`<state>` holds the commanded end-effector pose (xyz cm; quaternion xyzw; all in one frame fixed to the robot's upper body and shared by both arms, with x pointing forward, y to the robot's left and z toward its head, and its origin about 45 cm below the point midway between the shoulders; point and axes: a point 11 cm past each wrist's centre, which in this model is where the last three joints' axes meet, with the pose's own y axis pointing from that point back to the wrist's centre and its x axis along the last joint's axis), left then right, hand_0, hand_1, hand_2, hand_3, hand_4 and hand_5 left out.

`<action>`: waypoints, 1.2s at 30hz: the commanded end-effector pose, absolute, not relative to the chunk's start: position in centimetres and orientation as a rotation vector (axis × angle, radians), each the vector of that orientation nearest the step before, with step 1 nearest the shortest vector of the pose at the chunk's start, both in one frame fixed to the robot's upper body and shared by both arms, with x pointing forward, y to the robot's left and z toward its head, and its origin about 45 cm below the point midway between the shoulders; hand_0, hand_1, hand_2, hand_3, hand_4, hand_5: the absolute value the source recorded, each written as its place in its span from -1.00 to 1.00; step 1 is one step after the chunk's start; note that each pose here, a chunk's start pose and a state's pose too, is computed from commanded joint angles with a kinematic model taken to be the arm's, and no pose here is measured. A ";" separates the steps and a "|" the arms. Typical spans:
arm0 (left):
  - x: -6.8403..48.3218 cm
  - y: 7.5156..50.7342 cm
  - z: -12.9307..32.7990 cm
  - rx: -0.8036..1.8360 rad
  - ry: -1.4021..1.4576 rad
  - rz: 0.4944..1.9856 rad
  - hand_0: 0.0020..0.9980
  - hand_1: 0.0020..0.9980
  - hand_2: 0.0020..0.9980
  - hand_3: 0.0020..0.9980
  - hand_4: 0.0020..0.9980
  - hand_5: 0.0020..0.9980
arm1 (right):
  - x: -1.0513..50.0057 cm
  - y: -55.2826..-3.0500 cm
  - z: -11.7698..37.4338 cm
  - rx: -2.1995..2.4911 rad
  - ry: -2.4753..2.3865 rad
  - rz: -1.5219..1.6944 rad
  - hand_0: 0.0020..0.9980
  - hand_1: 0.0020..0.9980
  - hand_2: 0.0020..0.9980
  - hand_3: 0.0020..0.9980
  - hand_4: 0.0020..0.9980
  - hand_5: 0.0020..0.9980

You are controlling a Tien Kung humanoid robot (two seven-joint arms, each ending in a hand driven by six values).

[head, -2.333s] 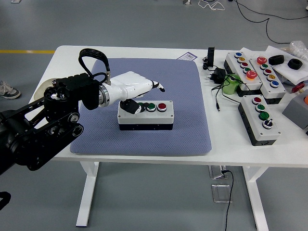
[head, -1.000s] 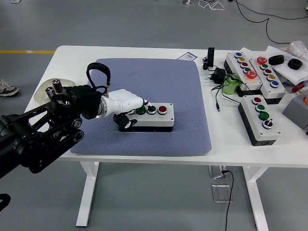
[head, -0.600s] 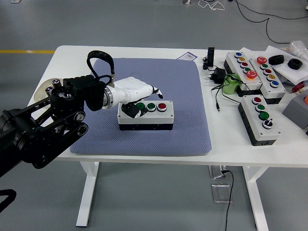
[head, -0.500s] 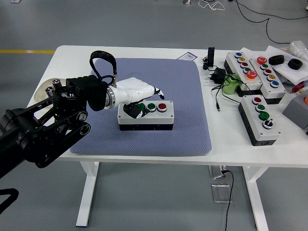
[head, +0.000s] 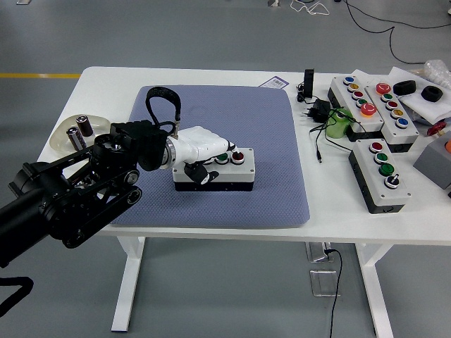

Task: Pick up the button,place it on the desk,press the button,press the button

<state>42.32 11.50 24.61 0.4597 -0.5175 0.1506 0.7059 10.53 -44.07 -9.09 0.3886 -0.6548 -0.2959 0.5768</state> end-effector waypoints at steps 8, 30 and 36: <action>42.1 11.1 23.9 1.033 -1.149 0.313 -0.98 -1.00 -0.98 0.66 0.13 -1.00 | 10.3 -44.1 -9.1 0.906 -1.530 -0.694 0.30 0.12 0.18 0.27 -0.51 -0.49; 45.5 15.7 34.6 0.508 -0.915 0.960 0.22 0.54 0.79 1.00 0.84 1.00 | 10.7 -44.1 -9.1 0.912 -1.535 -0.692 0.30 0.12 0.18 0.27 -0.51 -0.50; 47.6 20.7 34.7 0.341 -0.635 1.243 0.22 0.54 0.79 1.00 0.84 1.00 | 10.7 -44.0 -9.1 0.912 -1.537 -0.694 0.30 0.12 0.18 0.27 -0.51 -0.50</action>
